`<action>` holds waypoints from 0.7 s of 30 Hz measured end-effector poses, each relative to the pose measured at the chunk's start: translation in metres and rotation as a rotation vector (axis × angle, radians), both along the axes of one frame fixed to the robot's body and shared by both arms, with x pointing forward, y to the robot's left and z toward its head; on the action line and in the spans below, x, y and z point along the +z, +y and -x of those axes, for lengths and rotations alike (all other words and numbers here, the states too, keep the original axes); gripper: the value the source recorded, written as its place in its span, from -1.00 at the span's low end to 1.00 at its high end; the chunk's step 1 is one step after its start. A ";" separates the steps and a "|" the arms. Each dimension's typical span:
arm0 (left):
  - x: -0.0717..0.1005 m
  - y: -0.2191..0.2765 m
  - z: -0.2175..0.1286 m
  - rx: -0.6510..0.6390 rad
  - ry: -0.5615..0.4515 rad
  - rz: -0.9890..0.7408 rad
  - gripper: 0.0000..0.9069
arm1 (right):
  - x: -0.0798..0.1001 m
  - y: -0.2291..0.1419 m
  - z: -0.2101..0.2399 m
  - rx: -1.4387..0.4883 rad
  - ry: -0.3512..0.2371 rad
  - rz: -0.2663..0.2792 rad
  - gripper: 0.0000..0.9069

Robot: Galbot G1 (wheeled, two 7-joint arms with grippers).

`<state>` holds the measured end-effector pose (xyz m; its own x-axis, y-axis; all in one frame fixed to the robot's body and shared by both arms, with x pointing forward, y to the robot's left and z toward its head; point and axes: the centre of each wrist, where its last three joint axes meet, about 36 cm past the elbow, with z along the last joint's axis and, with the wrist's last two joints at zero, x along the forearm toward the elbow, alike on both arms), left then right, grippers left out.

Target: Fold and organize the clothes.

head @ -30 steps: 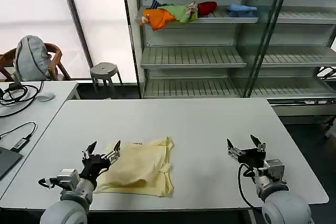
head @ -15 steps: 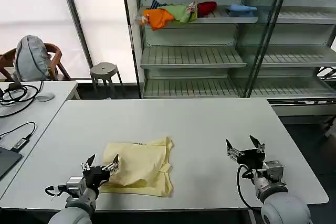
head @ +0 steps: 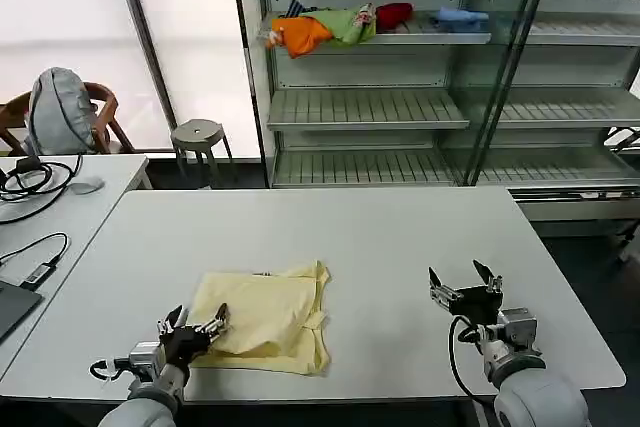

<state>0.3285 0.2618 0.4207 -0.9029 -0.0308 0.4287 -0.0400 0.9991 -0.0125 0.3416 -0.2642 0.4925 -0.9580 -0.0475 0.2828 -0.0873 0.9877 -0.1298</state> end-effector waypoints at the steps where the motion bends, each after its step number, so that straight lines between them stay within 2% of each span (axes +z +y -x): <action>1: 0.001 0.001 0.000 0.000 -0.002 0.016 1.00 | 0.000 0.000 0.000 -0.001 0.001 0.001 1.00; 7: 0.001 0.010 0.000 -0.008 -0.021 0.128 1.00 | 0.000 -0.001 0.001 -0.003 0.002 0.003 1.00; 18: -0.009 0.028 -0.001 -0.022 -0.012 0.256 1.00 | -0.002 -0.001 0.002 0.001 0.008 0.004 1.00; 19: -0.010 0.029 -0.001 -0.024 -0.012 0.264 0.89 | -0.002 -0.001 0.002 0.001 0.009 0.004 1.00; 20: -0.011 0.029 -0.001 -0.027 -0.010 0.271 0.31 | -0.002 -0.001 0.001 0.002 0.010 0.005 1.00; 21: -0.012 0.030 -0.001 -0.028 -0.007 0.278 0.31 | -0.002 -0.001 0.001 0.002 0.010 0.006 1.00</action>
<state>0.3291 0.2916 0.4091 -0.9047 0.1122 0.4110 -0.0112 0.9581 -0.2862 0.3405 -0.2655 0.4903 -0.9551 -0.0482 0.2924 -0.0911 0.9867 -0.1346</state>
